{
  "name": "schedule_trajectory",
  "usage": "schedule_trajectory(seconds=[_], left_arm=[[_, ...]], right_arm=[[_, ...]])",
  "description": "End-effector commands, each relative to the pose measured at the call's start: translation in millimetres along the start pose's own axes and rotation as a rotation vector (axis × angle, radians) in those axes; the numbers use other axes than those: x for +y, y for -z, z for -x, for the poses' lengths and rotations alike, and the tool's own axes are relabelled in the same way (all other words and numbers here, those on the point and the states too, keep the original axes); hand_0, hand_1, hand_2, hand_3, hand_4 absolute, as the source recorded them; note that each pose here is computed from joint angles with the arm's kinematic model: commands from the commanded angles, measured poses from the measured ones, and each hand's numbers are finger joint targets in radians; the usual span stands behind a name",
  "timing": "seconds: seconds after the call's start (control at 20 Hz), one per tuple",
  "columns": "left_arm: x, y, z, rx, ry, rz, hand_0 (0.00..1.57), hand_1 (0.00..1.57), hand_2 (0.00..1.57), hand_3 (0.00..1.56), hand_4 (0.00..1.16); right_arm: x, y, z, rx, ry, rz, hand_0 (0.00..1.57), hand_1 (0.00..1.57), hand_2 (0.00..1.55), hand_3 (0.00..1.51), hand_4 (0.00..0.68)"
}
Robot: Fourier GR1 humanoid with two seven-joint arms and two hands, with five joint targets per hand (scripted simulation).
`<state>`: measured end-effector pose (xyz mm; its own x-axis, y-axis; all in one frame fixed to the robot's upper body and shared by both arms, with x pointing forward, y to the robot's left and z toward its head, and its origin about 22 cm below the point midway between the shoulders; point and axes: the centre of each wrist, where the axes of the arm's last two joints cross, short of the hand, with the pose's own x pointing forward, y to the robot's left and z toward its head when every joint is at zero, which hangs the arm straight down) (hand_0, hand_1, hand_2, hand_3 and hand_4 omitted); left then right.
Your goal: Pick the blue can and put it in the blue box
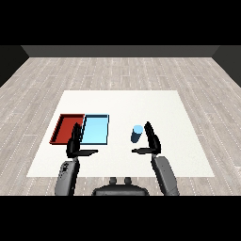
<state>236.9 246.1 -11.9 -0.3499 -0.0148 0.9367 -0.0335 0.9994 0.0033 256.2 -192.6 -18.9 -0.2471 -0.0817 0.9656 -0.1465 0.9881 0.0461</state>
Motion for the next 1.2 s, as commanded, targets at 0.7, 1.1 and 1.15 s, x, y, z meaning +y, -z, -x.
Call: schedule_trajectory(seconds=[0.7, 1.1, 1.15], left_arm=[[11.1, 0.1, -6.9, -0.001, 0.007, -0.015, 0.00, 0.00, 0.00, 0.00, 0.00], [-10.6, -2.3, -6.8, 0.010, 0.053, -0.006, 0.00, 0.00, 0.00, 0.00, 0.00], [-1.2, -15.0, -8.8, 0.000, 0.043, -0.024, 0.00, 0.00, 0.00, 0.00, 0.00]], right_arm=[[-6.6, 44.1, 32.1, 0.125, 0.011, 0.080, 0.00, 0.00, 0.00, 0.00, 0.000], [-24.1, 36.3, 38.2, 0.146, 0.043, 0.116, 0.00, 0.00, 0.00, 0.00, 0.000], [-11.8, 48.3, 37.8, 0.159, 0.035, 0.118, 0.00, 0.00, 0.00, 0.00, 0.000]])
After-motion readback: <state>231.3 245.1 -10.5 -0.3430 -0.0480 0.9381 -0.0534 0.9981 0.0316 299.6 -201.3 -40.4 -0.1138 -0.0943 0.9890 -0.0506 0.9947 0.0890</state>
